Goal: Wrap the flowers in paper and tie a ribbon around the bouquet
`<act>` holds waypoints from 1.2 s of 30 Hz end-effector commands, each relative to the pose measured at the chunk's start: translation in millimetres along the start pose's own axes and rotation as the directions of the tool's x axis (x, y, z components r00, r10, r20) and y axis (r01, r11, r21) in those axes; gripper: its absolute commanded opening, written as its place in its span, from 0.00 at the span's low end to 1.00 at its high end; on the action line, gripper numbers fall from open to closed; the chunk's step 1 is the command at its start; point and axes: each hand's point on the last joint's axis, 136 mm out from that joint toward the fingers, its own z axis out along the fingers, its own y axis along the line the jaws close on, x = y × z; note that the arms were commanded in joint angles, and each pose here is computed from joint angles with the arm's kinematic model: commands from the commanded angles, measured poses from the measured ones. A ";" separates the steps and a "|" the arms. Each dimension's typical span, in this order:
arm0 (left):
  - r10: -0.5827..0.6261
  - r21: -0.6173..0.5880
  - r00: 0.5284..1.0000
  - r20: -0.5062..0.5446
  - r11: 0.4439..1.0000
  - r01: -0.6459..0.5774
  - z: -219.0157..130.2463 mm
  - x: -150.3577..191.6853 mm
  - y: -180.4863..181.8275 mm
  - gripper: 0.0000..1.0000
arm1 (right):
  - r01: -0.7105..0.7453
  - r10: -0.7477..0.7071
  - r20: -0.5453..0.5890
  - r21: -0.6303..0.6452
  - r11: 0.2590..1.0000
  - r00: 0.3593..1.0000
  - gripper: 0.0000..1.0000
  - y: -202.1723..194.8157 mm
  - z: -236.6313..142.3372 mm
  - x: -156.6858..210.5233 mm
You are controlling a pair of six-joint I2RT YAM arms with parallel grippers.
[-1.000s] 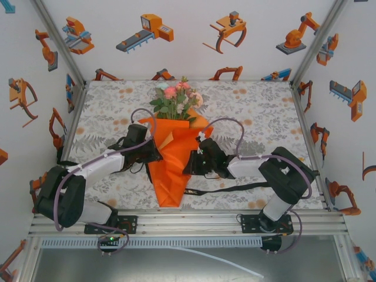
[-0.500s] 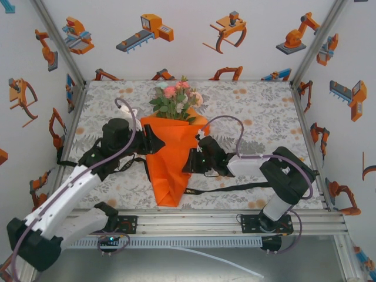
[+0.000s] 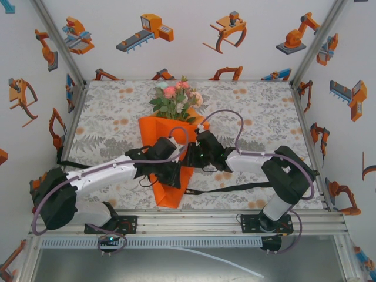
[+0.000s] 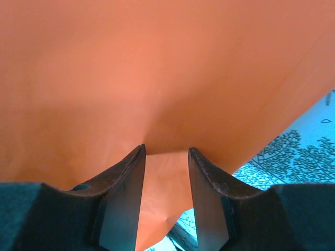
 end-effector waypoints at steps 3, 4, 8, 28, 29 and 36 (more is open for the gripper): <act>-0.031 -0.258 0.999 -0.018 0.966 0.025 1.7 31.4 61.5 0.25 | -0.012 0.006 0.056 0.104 0.995 0.998 0.42 -28.9 2.5 -21.5; -0.043 -0.286 0.999 -0.020 0.958 0.035 4.9 36.7 69.8 0.24 | -0.026 0.020 0.061 0.109 0.994 0.998 0.42 -35.5 3.5 -25.0; -0.107 -0.361 0.994 0.009 0.927 0.103 13.3 49.6 93.7 0.24 | -0.049 0.042 0.077 0.102 0.994 0.996 0.44 -49.8 3.1 -39.0; -0.151 -0.262 0.978 0.146 0.947 0.185 19.4 45.0 91.3 0.23 | -0.022 0.024 0.146 -0.014 1.000 0.989 0.49 -14.0 -31.5 -101.1; -0.151 -0.265 0.976 0.154 0.946 0.188 18.9 43.8 91.9 0.23 | 0.007 -0.001 0.130 -0.043 0.999 0.992 0.49 3.2 -36.5 -84.1; -0.140 -0.334 0.978 0.157 0.924 0.186 15.4 48.9 106.0 0.23 | 0.040 -0.054 -0.095 -0.143 0.989 0.994 0.43 50.4 -18.0 62.2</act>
